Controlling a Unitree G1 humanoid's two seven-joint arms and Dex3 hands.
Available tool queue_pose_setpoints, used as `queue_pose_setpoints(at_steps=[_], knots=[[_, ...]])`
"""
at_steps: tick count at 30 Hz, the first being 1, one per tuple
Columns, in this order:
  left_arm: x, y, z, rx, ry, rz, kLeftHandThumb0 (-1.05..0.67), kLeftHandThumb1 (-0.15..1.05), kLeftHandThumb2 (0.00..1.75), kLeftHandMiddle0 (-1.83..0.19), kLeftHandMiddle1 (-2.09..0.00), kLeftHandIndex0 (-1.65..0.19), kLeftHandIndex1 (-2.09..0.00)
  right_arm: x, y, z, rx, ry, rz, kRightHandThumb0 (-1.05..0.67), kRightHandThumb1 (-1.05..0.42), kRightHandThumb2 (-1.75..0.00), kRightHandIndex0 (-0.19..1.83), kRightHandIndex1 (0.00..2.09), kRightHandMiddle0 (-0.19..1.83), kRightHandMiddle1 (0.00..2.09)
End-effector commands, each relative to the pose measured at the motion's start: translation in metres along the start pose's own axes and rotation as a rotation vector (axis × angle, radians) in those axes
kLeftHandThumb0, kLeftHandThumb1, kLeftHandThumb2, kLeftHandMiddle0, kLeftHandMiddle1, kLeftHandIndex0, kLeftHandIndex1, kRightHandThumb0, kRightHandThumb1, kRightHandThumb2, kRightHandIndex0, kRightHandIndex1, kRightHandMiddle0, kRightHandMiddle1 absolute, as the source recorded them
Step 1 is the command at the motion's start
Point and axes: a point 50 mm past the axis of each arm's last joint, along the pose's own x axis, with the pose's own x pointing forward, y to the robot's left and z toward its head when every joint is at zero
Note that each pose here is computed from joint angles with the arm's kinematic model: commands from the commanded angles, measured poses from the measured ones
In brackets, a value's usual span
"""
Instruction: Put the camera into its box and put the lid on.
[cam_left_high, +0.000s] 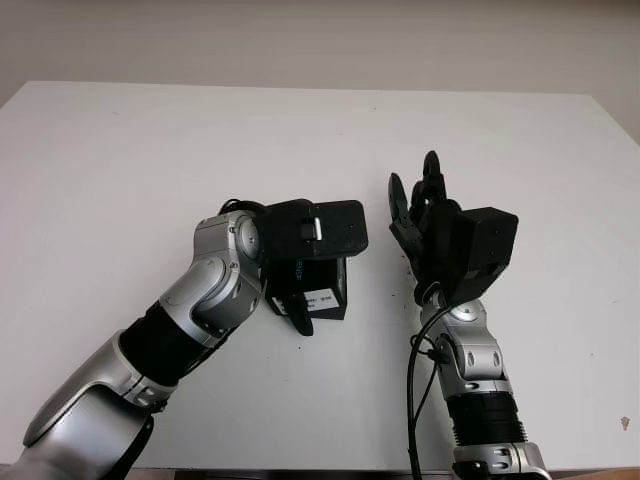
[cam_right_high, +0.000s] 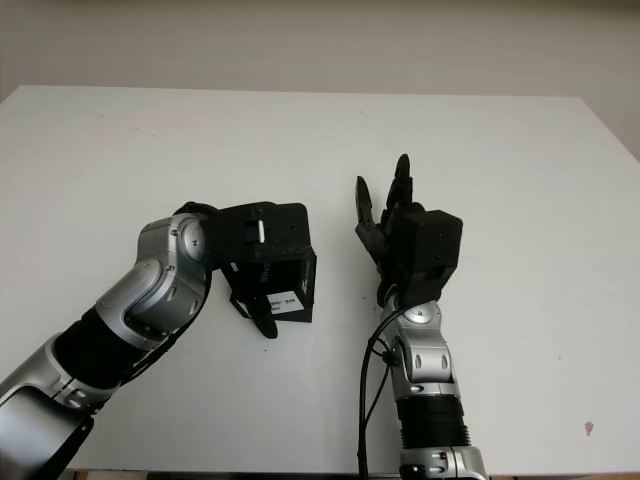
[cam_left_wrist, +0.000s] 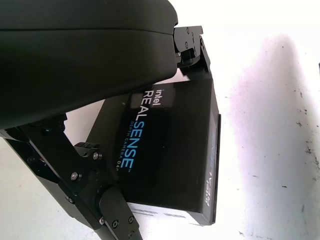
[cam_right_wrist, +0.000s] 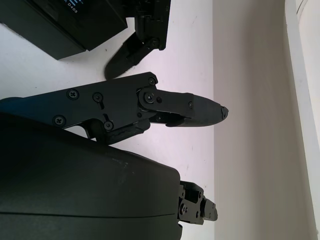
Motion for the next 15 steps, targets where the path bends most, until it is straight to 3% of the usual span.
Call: queue_pose_setpoints(at_steps=[1,5,7,10,15], knots=[[-0.003,0.000,0.023,0.039,-0.060,-0.012,-0.16,0.98,0.05,-0.17,-1.83,0.16,-0.75,0.003,0.005,0.006,0.001,-0.030,0.006,-0.54,-1.05,-0.44,-0.13,0.06,-0.08,0.06],[-0.005,0.002,0.033,0.105,-0.061,-0.021,-0.18,0.99,0.06,-0.29,-1.86,0.17,-1.50,0.003,0.006,0.005,-0.004,-0.035,0.000,-0.55,-1.05,-0.44,-0.12,0.06,-0.07,0.06],[-0.006,0.004,0.036,0.119,-0.069,-0.028,-0.17,0.99,0.06,-0.35,-1.86,0.18,-1.71,0.003,0.006,0.004,0.000,-0.035,0.000,-0.55,-1.05,-0.44,-0.12,0.06,-0.07,0.06],[-0.005,0.004,0.039,0.125,-0.077,-0.029,-0.14,1.00,0.06,-0.40,-1.95,0.19,-1.24,0.003,0.007,0.004,0.003,-0.033,0.003,-0.57,-1.05,-0.44,-0.12,0.06,-0.07,0.06],[-0.004,0.005,0.042,0.164,-0.096,-0.028,-0.10,1.02,0.07,-0.42,-2.09,0.19,-1.62,0.003,0.008,0.003,0.007,-0.034,0.006,-0.57,-1.05,-0.43,-0.13,0.05,-0.07,0.05]])
